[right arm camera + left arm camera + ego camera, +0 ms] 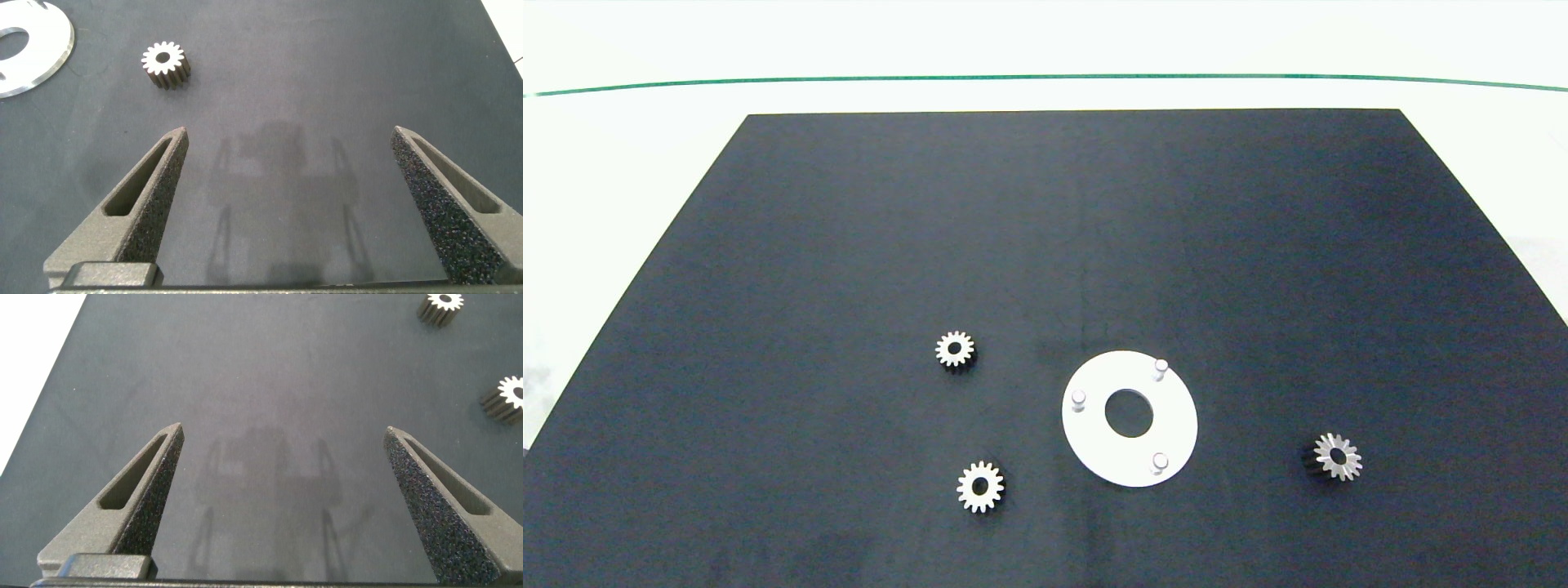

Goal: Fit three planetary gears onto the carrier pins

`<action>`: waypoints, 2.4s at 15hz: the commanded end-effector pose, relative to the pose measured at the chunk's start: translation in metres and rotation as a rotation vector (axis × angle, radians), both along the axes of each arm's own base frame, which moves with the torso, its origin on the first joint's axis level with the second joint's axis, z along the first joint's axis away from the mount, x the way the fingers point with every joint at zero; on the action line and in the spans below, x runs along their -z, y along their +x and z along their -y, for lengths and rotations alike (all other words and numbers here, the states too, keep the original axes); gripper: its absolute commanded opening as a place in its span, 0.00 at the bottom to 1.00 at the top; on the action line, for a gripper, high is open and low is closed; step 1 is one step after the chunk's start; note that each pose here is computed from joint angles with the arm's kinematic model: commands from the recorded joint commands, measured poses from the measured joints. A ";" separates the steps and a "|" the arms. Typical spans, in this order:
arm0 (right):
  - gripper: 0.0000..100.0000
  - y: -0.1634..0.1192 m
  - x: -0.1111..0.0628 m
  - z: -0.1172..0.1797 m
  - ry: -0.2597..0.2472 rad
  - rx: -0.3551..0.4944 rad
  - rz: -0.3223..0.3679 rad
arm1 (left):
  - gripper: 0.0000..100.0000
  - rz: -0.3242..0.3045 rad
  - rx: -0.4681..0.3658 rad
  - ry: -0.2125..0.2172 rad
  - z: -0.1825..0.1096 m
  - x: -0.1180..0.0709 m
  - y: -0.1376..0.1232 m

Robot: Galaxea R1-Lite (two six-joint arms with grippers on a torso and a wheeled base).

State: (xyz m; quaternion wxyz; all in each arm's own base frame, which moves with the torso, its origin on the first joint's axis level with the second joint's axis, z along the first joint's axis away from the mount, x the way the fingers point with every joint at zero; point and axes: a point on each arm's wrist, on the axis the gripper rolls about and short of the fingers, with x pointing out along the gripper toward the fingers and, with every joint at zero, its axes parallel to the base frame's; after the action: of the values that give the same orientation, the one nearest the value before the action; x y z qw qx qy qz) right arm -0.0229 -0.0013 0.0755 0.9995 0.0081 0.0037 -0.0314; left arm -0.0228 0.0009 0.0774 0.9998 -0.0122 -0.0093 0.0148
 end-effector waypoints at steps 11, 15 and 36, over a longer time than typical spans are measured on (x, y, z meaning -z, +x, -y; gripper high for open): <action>1.00 -0.006 -0.071 0.004 -0.091 -0.125 -0.326 | 1.00 -0.190 0.028 0.098 -0.001 -0.076 -0.024; 1.00 0.037 -0.112 -0.002 -0.129 -0.139 -0.480 | 1.00 -0.217 0.047 0.109 -0.001 -0.094 -0.016; 1.00 0.192 -0.110 -0.059 -0.362 -0.499 -0.766 | 1.00 -0.204 0.058 0.147 -0.002 -0.090 -0.020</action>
State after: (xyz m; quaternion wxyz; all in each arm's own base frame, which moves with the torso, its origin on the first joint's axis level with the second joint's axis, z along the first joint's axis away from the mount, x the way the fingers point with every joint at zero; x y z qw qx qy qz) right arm 0.1623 0.0556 0.1915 0.8961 -0.1757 0.3513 0.2069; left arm -0.0420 0.0029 0.1682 0.9937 0.0624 0.0922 -0.0154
